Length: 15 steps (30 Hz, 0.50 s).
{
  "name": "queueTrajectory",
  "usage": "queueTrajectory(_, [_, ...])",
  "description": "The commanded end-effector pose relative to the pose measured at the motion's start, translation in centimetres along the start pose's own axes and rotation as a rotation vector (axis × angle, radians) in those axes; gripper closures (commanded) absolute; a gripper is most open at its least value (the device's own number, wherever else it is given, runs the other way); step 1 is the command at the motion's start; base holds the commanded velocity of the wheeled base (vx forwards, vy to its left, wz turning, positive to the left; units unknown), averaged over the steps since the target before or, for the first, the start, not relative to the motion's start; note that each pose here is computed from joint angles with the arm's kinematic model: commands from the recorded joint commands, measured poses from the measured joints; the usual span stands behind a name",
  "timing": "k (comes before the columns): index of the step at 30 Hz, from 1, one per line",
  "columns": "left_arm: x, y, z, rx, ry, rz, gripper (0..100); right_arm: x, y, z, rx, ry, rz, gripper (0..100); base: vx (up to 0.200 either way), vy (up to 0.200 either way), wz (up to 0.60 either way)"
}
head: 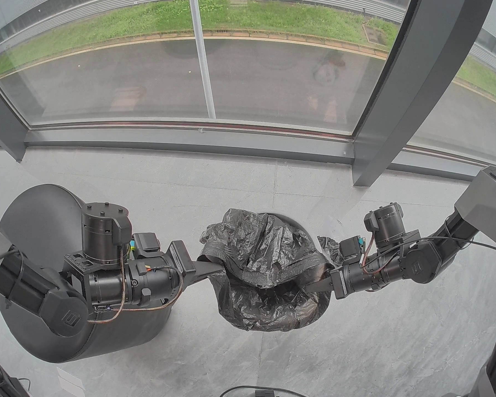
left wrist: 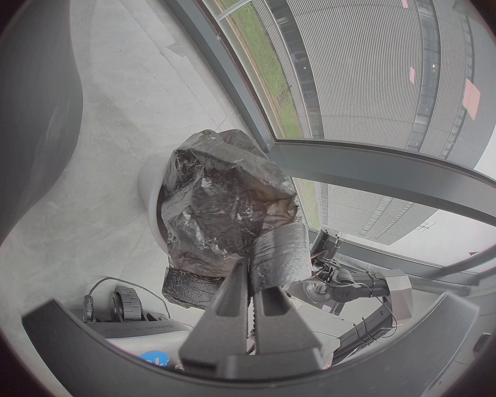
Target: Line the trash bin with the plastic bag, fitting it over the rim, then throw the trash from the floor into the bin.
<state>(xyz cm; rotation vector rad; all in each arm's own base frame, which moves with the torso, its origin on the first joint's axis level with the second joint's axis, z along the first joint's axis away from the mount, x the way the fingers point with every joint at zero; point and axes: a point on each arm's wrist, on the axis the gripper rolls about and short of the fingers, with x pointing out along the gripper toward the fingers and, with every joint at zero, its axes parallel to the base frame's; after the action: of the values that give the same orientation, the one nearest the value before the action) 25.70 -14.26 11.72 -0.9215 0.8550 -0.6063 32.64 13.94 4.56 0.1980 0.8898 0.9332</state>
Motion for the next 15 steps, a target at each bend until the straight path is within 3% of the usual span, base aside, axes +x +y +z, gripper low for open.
queueTrajectory(1, [0.6, 0.6, -0.1, -0.008, 0.01, 0.015, 100, 0.1, -0.2, -0.4, 0.0, -0.003, -0.003, 100, 0.0, 0.0, 0.0])
queueTrajectory(15, [2.0, 2.2, 0.1, -0.01, 0.003, 0.019, 100, -0.4, -0.8, -1.0, -0.01, -0.045, -0.058, 100, 0.0, 0.0, 0.0])
